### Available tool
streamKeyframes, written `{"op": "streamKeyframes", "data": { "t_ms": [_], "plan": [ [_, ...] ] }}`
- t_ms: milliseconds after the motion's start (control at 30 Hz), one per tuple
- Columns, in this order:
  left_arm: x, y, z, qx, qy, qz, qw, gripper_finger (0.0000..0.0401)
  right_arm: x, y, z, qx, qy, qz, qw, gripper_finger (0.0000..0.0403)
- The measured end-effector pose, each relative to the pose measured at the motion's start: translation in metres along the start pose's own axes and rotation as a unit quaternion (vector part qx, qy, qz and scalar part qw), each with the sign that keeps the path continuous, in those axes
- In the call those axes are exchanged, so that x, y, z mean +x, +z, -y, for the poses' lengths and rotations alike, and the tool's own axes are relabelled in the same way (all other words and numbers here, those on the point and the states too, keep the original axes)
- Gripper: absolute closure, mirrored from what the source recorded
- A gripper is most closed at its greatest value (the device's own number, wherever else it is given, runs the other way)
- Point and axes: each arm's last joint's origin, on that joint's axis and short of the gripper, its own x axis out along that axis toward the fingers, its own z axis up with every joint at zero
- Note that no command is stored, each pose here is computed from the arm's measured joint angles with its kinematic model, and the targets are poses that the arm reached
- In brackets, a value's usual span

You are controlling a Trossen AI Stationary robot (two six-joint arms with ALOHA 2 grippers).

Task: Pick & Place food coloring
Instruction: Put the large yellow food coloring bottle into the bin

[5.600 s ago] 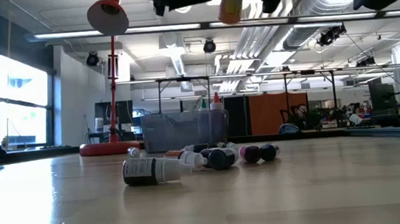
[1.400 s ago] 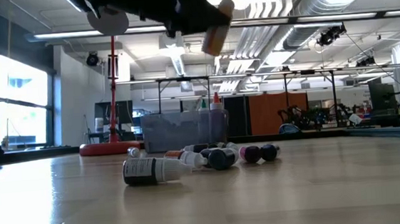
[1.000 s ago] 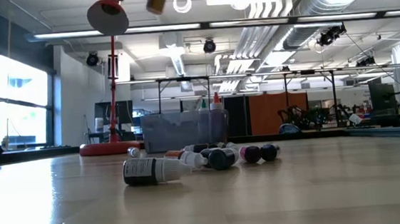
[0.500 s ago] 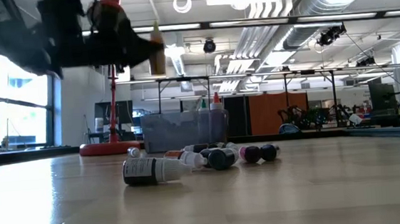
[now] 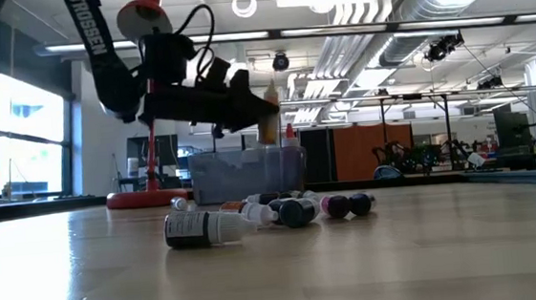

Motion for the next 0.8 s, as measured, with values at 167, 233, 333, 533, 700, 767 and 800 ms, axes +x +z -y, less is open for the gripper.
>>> {"op": "streamKeyframes", "data": {
  "t_ms": [167,233,333,533,700,767,800],
  "plan": [
    [0.001,-0.012,0.009,0.003,0.031,-0.008,0.999,0.0256,0.000,-0.002,0.000,-0.005,0.002,-0.011,1.000,0.0212],
    [0.001,-0.010,0.014,0.004,0.023,0.005,1.000,0.0256,0.000,-0.003,0.000,-0.007,-0.005,-0.015,1.000,0.0212],
    [0.000,-0.004,0.024,0.011,-0.002,0.039,0.999,0.0256,0.000,-0.006,0.003,-0.012,-0.046,-0.032,0.998,0.0212],
    [-0.004,0.006,0.045,0.044,-0.027,0.059,0.997,0.0256,0.006,-0.015,0.018,-0.008,-0.141,-0.065,0.988,0.0212],
    [-0.006,0.006,0.052,0.070,0.007,0.063,0.995,0.0256,0.029,-0.024,0.043,0.004,-0.153,-0.037,0.988,0.0212],
    [-0.006,0.005,0.051,0.069,0.010,0.059,0.996,0.0256,0.041,-0.031,0.055,0.003,-0.139,-0.034,0.990,0.0212],
    [-0.005,0.004,0.051,0.068,0.011,0.053,0.996,0.0256,0.047,-0.032,0.062,0.004,-0.138,-0.039,0.990,0.0212]
  ]
}}
